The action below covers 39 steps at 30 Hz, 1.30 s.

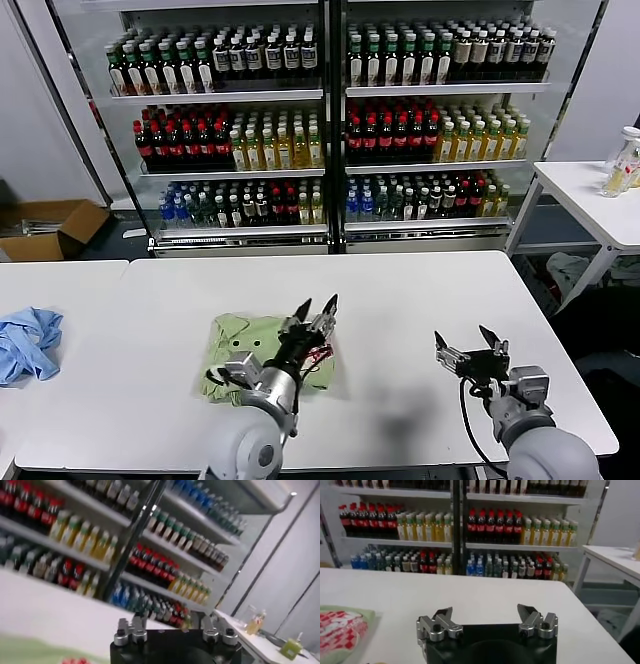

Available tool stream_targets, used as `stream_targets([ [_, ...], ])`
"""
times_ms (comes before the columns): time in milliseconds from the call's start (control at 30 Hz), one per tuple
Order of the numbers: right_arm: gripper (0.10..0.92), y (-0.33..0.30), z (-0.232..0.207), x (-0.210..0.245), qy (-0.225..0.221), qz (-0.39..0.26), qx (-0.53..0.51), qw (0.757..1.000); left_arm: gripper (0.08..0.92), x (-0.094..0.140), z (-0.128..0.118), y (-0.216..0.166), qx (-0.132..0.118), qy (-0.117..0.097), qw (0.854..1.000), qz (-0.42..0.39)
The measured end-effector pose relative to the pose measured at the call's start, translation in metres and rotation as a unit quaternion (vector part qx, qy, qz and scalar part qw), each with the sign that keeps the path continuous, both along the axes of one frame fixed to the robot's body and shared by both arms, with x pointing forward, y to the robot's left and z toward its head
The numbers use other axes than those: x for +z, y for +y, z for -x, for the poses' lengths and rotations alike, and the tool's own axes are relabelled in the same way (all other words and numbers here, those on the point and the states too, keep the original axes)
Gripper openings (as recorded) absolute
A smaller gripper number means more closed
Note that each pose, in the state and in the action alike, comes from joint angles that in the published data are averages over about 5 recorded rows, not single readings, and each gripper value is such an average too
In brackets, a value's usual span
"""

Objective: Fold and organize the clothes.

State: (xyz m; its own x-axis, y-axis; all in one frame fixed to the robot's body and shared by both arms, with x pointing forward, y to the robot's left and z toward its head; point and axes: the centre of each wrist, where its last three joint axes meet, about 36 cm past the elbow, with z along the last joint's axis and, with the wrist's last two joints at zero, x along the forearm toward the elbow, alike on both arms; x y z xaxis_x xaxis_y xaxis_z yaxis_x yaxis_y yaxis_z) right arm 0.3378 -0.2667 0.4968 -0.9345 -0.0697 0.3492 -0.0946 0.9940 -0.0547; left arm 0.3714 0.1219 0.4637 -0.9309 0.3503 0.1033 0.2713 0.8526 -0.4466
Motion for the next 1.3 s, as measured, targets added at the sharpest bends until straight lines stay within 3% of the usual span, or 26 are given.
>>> stream_targets([
  [133,0.823,0.016,-0.012,-0.005,0.0,-0.015,0.017,1.0,0.73,-0.008,0.003,0.038,0.028,-0.034,0.997,-0.057],
  [267,0.823,0.043,-0.019,-0.014,0.011,-0.041,0.045,0.998,0.81,-0.015,0.007,0.088,0.066,-0.053,0.989,-0.118],
  [500,0.823,0.102,-0.018,-0.031,0.06,-0.102,0.105,0.987,0.822,-0.016,0.02,0.155,0.116,-0.071,0.971,-0.194],
  [833,0.814,0.152,-0.01,-0.05,0.139,-0.154,0.11,0.972,0.822,-0.02,0.034,0.191,0.139,-0.083,0.954,-0.252],
  [1300,0.437,0.171,-0.013,-0.058,0.176,-0.18,0.092,0.963,0.822,-0.028,0.038,0.211,0.149,-0.081,0.942,-0.29],
])
